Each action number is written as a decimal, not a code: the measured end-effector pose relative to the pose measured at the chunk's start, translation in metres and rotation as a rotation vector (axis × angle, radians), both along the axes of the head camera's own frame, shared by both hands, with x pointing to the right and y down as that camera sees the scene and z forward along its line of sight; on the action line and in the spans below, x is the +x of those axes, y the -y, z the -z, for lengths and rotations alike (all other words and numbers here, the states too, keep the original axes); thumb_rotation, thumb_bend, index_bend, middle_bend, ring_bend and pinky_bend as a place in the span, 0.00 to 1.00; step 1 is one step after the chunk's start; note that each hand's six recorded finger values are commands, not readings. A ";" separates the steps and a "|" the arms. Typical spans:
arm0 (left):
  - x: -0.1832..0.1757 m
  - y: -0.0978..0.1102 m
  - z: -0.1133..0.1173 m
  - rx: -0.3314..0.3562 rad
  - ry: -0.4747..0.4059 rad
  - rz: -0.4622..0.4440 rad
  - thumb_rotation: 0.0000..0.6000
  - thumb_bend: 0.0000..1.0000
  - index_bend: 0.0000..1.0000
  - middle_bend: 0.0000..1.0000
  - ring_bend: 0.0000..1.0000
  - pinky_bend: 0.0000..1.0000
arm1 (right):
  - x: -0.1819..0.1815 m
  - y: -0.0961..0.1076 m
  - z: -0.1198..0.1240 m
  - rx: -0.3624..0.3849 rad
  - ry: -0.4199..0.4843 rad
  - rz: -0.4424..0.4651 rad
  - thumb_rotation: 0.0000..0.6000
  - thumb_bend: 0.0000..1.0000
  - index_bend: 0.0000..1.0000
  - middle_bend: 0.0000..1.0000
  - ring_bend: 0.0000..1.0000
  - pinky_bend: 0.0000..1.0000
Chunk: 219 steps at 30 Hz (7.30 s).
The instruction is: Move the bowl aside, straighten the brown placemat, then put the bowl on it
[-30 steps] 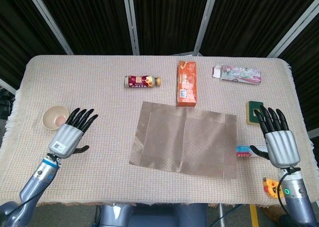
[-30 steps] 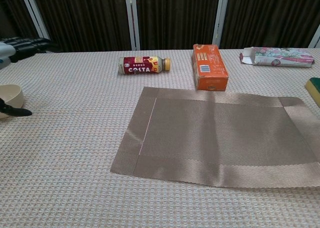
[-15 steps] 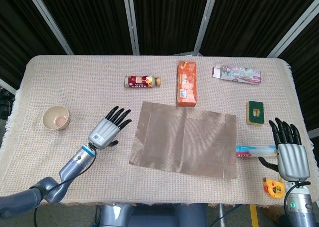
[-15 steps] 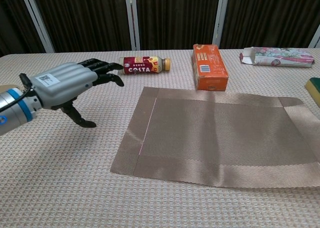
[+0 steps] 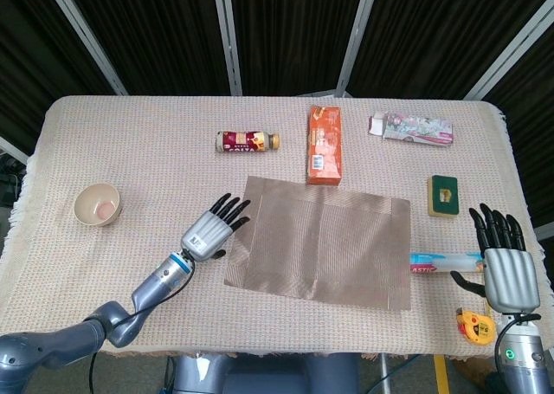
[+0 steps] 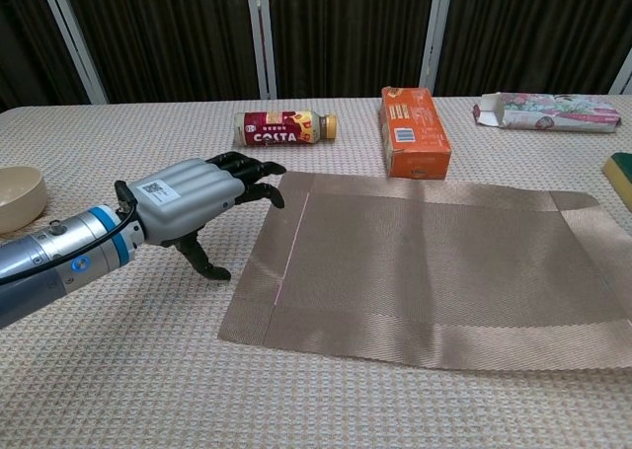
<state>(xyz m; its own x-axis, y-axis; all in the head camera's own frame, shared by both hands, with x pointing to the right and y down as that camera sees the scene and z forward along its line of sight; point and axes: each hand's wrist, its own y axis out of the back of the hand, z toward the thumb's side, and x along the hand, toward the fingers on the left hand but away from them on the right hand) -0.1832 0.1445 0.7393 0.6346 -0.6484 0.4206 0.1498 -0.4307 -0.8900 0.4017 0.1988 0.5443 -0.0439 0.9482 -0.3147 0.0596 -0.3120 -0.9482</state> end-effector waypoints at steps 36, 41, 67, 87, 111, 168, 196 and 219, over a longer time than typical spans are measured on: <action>0.032 -0.020 -0.006 -0.001 0.042 -0.086 1.00 0.33 0.28 0.00 0.00 0.00 | -0.002 -0.002 0.012 0.030 0.028 0.008 1.00 0.00 0.00 0.00 0.00 0.00; 0.036 -0.022 -0.006 -0.006 0.042 -0.092 1.00 0.38 0.29 0.00 0.00 0.00 | -0.002 -0.002 0.013 0.033 0.029 0.011 1.00 0.00 0.00 0.00 0.00 0.00; 0.048 -0.030 -0.009 -0.037 0.028 -0.080 1.00 0.49 0.59 0.00 0.00 0.00 | -0.004 -0.002 0.020 0.054 0.050 0.024 1.00 0.00 0.00 0.00 0.00 0.00; 0.004 -0.028 0.039 -0.071 -0.029 -0.038 1.00 0.49 0.62 0.00 0.00 0.00 | -0.006 -0.004 0.024 0.067 0.050 0.033 1.00 0.00 0.00 0.00 0.00 0.00; -0.117 -0.079 0.069 -0.194 0.118 0.037 1.00 0.49 0.63 0.00 0.00 0.00 | -0.011 -0.009 0.031 0.079 0.053 0.054 1.00 0.00 0.00 0.00 0.00 0.00; -0.286 0.022 0.015 -0.201 0.344 0.633 1.00 0.48 0.52 0.00 0.00 0.00 | -0.015 -0.010 0.037 0.090 0.070 0.070 1.00 0.00 0.00 0.00 0.00 0.00; -0.062 0.015 0.124 -0.087 -0.134 0.212 1.00 0.50 0.58 0.00 0.00 0.00 | -0.006 -0.007 0.038 0.088 0.075 0.040 1.00 0.00 0.00 0.00 0.00 0.00; 0.013 -0.052 0.055 -0.189 -0.054 0.086 1.00 0.00 0.00 0.00 0.00 0.00 | 0.001 -0.005 0.040 0.092 0.069 0.016 1.00 0.00 0.00 0.00 0.00 0.00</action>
